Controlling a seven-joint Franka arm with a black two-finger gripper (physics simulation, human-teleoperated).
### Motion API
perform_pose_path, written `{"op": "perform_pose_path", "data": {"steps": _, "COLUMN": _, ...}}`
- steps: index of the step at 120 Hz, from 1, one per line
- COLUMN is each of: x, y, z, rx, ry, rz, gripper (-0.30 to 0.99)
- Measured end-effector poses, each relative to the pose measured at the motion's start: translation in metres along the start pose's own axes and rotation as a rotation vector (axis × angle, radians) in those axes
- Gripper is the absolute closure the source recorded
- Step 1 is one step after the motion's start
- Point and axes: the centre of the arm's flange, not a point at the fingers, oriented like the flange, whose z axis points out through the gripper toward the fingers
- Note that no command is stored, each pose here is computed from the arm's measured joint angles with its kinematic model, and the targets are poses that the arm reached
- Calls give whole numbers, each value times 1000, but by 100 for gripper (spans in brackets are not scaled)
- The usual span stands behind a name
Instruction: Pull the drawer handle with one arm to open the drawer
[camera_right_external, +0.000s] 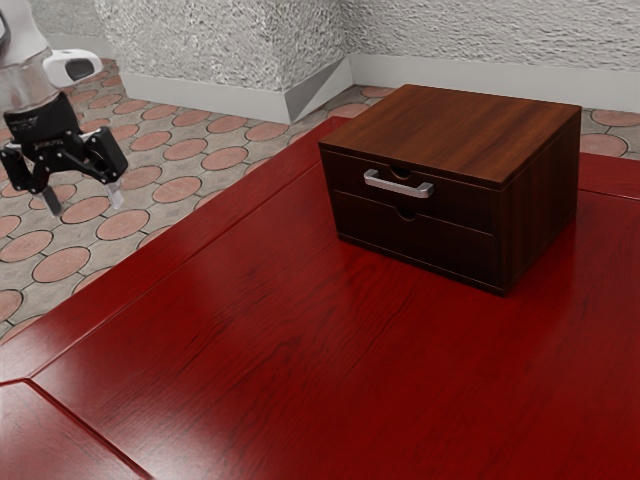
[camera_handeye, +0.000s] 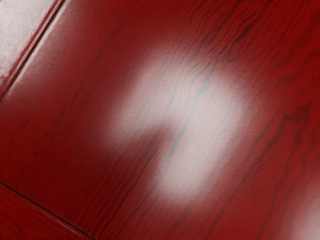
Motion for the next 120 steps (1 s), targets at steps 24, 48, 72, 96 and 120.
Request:
{"op": "perform_pose_path", "data": {"steps": 24, "x": -29, "y": 27, "z": -76, "rx": -25, "ry": 145, "rz": 51, "gripper": 0}}
{"op": "perform_pose_path", "data": {"steps": 48, "x": -105, "y": 116, "z": -159, "rx": -85, "ry": 299, "rz": 273, "gripper": 0}}
{"op": "perform_pose_path", "data": {"steps": 72, "x": -97, "y": 107, "z": -151, "rx": -66, "ry": 270, "rz": 239, "gripper": 0}}
{"op": "perform_pose_path", "data": {"steps": 96, "x": -131, "y": 130, "z": -71, "rx": -53, "ry": 95, "rz": 345, "gripper": 0}}
{"op": "perform_pose_path", "data": {"steps": 120, "x": -272, "y": 110, "z": 10, "rx": -57, "ry": 49, "rz": 481, "gripper": 0}}
